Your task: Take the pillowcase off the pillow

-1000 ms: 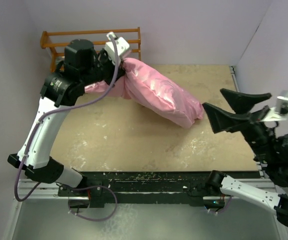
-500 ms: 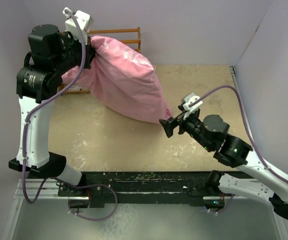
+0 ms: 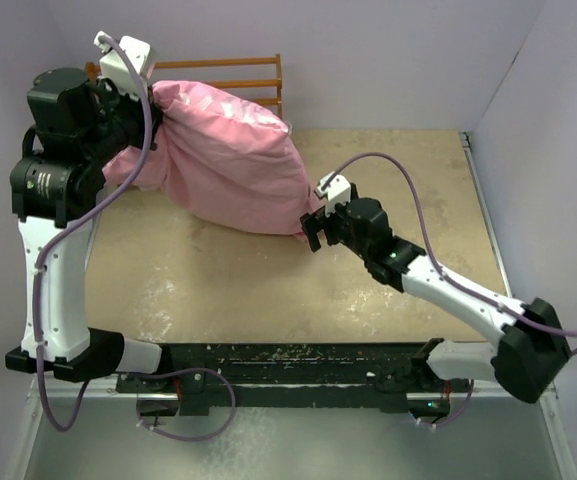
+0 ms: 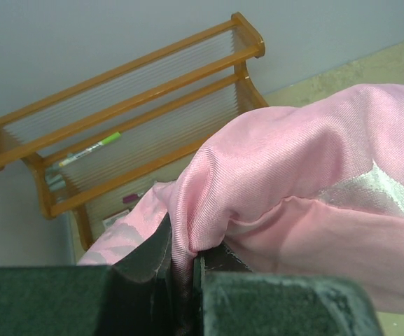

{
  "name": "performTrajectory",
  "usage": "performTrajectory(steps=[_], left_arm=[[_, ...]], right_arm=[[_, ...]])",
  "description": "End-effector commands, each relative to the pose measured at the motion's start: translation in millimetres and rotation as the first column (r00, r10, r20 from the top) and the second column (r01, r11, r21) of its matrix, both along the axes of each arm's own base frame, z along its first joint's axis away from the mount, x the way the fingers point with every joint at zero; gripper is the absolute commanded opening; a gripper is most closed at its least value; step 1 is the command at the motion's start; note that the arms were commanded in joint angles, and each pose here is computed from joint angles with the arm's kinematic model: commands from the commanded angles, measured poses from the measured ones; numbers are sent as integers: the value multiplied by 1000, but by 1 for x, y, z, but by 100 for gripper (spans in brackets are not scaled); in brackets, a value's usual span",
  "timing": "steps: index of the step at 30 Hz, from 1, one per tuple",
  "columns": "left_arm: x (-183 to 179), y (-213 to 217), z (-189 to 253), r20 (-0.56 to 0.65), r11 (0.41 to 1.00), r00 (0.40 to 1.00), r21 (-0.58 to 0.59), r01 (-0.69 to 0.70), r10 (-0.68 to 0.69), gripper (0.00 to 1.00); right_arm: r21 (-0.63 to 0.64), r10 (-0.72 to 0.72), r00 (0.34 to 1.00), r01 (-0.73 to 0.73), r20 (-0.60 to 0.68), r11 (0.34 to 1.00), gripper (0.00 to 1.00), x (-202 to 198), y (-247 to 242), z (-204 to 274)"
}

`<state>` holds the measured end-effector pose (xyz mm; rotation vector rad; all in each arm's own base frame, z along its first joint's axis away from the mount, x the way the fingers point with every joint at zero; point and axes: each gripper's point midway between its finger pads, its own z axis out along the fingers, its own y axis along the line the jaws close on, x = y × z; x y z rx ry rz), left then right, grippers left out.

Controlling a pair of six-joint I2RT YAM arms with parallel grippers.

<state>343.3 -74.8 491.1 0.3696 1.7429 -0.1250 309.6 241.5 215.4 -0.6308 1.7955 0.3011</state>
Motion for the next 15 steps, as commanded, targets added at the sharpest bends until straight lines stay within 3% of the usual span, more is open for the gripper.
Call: performTrajectory(steps=[1, 5, 9, 11, 12, 15], left_arm=[[-28, 16, 77, 280, 999, 959, -14, -41, 43, 0], [-34, 21, 80, 293, 998, 954, -11, -60, 61, 0], [-40, 25, 83, 302, 997, 950, -6, -76, 75, 0], [-40, 27, 82, 299, 996, 951, -5, -85, 83, 0], [-39, 28, 81, 296, 996, 951, -5, -92, 89, 0], [-36, 29, 76, 283, 995, 954, -7, -104, 102, 0]], right_arm=[[78, 159, 982, -168, 102, 983, 93, 28, 42, 29], [12, 244, 969, -243, -31, 970, 88, 38, 67, -31], [42, 257, 963, -255, -82, 966, 80, 39, 76, -64], [50, 266, 961, -262, -81, 964, 70, 39, 80, -71], [58, 260, 964, -256, -58, 965, 60, 43, 81, -66], [127, 272, 961, -276, 47, 953, 39, 39, 83, -33]])
